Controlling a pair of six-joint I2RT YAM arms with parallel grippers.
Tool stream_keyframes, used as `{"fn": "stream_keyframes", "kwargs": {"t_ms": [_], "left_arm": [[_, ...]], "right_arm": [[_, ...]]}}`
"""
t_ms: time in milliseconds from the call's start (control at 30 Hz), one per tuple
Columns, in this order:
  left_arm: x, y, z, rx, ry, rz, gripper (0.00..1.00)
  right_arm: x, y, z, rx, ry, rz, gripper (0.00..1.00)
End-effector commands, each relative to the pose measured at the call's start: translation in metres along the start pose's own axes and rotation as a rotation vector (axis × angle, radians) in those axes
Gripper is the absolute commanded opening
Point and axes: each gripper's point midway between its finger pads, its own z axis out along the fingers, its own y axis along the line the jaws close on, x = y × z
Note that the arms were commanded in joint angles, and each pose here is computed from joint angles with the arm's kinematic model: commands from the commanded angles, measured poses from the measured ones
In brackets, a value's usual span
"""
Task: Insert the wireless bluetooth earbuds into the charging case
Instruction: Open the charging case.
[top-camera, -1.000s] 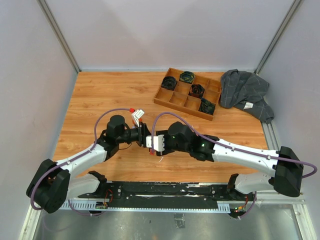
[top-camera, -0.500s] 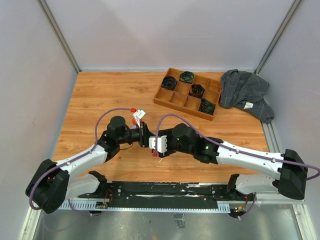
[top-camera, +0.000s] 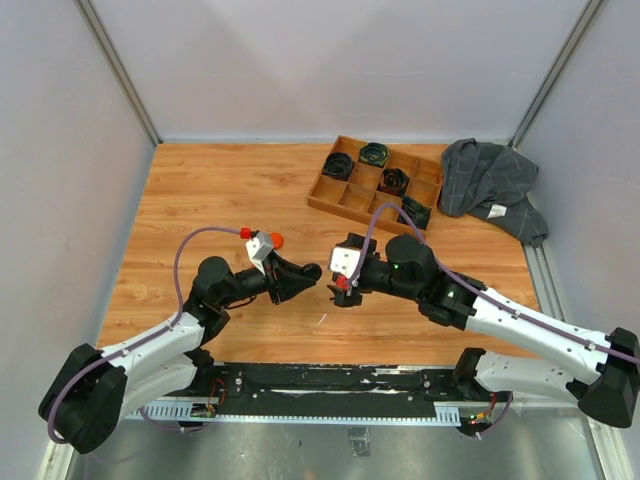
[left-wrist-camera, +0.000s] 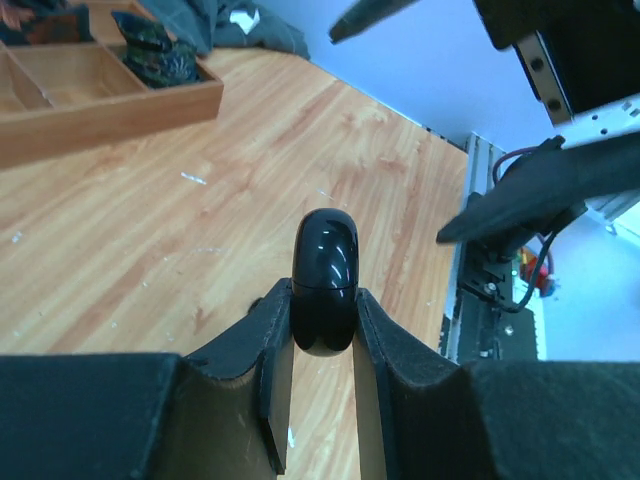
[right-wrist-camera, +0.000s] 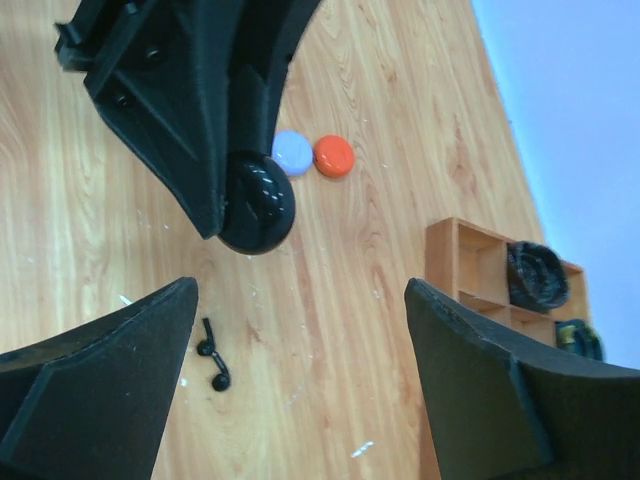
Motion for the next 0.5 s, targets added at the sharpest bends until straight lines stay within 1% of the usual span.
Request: {"fn": "stream_keyframes", "kwargs": {"t_ms": [0,100,233,367,467], "left_arm": [[-0.033,-0.016,-0.006,0.076,-0.187,0.27,0.0],[-0.036,-0.025,-0.007,0.126,-0.215,0.34,0.0],[-0.039,-0.033,-0.009,0.172,-0.246,0.401,0.0],[-0.045,-0.041,-0.014,0.203,-0.307,0.464,0.0],[-0.042,-0.04,-0.014,0.206,-0.309,0.488,0.0]], "right_arm": [[-0.021,-0.001,-0.007,-0.054,-0.127,0.187,0.86],[-0.03,-0.002,-0.007,-0.079,-0.179,0.253,0.86],[-0.04,-0.003,-0.003,-0.124,-0.238,0.333,0.87],[-0.041,-0.005,0.003,-0.134,-0.245,0.373,0.87],[-0.039,-0.009,0.006,-0.129,-0.236,0.392,0.87]]}}
